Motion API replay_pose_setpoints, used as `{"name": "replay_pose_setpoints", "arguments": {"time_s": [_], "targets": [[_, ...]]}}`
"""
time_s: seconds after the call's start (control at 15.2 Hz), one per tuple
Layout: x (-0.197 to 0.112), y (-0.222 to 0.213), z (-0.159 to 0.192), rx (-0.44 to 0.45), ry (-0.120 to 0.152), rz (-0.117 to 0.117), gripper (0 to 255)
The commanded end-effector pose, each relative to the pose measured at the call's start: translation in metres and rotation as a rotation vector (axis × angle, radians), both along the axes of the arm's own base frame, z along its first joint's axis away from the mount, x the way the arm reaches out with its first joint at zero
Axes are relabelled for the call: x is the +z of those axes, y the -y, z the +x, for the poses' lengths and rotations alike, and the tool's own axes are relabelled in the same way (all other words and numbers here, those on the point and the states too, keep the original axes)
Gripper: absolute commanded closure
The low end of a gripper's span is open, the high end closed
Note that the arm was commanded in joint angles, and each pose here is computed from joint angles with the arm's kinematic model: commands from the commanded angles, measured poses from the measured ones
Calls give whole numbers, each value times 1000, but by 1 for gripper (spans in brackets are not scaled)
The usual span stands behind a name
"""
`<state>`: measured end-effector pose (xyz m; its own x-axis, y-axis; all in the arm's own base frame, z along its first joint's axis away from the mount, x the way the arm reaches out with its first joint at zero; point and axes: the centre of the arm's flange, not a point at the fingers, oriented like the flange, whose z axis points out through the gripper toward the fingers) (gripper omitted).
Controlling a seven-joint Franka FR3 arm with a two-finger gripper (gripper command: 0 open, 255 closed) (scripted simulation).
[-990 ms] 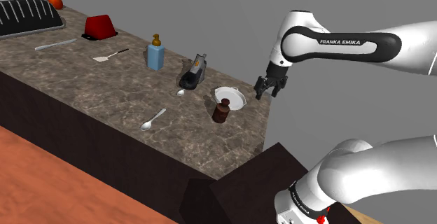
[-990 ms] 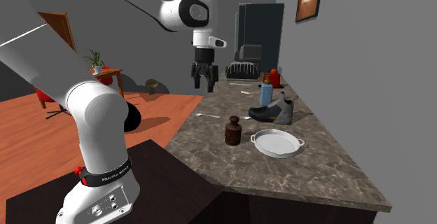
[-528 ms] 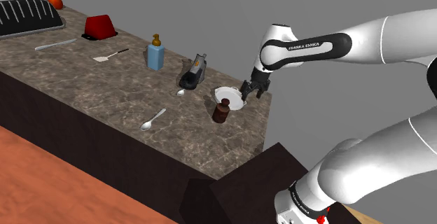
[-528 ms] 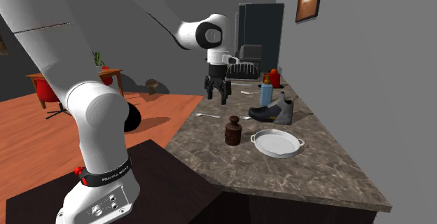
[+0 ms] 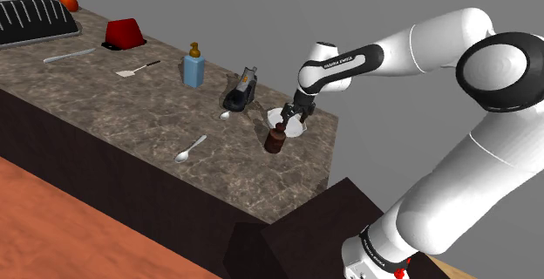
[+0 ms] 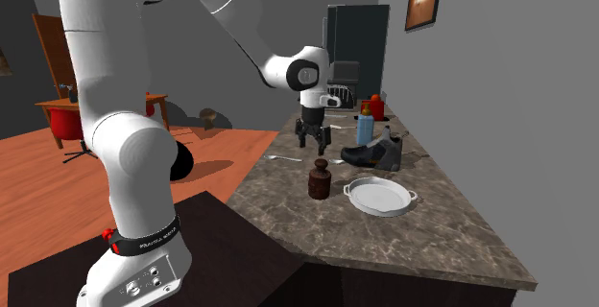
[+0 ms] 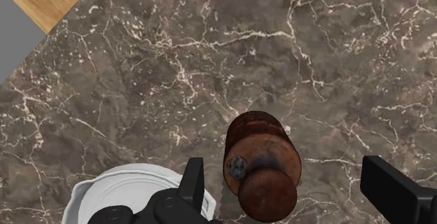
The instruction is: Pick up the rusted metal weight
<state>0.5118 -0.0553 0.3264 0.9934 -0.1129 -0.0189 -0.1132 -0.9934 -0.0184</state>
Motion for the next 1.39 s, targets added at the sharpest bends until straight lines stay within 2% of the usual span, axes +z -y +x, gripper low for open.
{"name": "replay_pose_setpoints", "arguments": {"time_s": [0.0, 0.2, 0.66, 0.79, 0.86, 1.32], "targets": [[-19, 1, 19, 6, 12, 6, 0], [-37, 1, 40, 13, 25, 12, 0], [-77, 1, 40, 13, 25, 12, 0], [-77, 1, 40, 13, 25, 12, 0], [-76, 1, 40, 13, 25, 12, 255], [-76, 1, 40, 13, 25, 12, 255]]}}
